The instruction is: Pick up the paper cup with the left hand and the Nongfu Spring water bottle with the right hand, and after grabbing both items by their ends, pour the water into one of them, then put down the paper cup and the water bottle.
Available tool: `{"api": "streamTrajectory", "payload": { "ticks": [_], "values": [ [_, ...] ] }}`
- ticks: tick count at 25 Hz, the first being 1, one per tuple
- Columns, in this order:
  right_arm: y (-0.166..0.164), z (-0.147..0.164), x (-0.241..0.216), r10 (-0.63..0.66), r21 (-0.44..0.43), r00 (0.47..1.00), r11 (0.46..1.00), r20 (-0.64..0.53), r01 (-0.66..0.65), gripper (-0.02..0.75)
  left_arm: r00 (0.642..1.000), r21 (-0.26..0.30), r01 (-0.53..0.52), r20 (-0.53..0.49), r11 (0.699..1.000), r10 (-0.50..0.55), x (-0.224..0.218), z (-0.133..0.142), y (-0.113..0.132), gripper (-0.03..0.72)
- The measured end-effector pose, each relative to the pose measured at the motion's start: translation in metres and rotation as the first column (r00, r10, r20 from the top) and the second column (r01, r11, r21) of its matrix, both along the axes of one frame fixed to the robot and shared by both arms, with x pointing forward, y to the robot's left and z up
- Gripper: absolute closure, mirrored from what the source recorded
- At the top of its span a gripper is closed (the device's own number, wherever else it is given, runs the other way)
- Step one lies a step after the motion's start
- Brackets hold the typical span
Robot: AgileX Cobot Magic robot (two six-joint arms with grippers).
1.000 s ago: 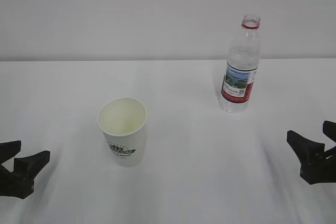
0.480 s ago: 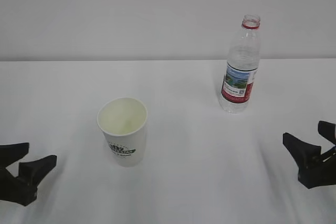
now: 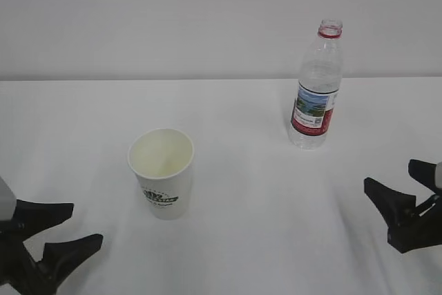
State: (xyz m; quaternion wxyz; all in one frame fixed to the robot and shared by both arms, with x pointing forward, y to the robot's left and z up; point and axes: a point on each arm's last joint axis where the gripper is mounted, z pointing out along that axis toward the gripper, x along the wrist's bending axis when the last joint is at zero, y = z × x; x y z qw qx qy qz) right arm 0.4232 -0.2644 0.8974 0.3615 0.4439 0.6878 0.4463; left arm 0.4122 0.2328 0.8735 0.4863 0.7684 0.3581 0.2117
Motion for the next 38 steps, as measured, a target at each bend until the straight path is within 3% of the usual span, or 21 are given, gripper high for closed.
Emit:
{"api": "streamTrajectory", "payload": {
  "ticks": [8,13,22,38],
  "values": [
    [0.002,0.0,0.0,0.022,-0.001,1.0,1.0,0.003,-0.022,0.15,0.993,-0.005,0.108,0.052,0.994,-0.107,0.009,0.005,-0.008,0.032],
    [0.002,0.0,0.0,0.023,-0.001,1.0,1.0,0.004,-0.023,0.15,0.987,-0.006,0.117,0.11,0.993,-0.116,0.028,0.009,-0.011,0.027],
    [0.002,0.0,0.0,0.025,-0.001,1.0,1.0,0.004,-0.025,0.15,0.984,-0.006,0.171,0.044,0.985,-0.17,0.043,-0.015,-0.017,0.026],
    [0.002,0.0,0.0,0.025,-0.001,1.0,1.0,0.004,-0.025,0.15,0.956,-0.001,0.278,0.093,0.96,-0.277,0.074,-0.028,-0.04,-0.003]
  ]
}}
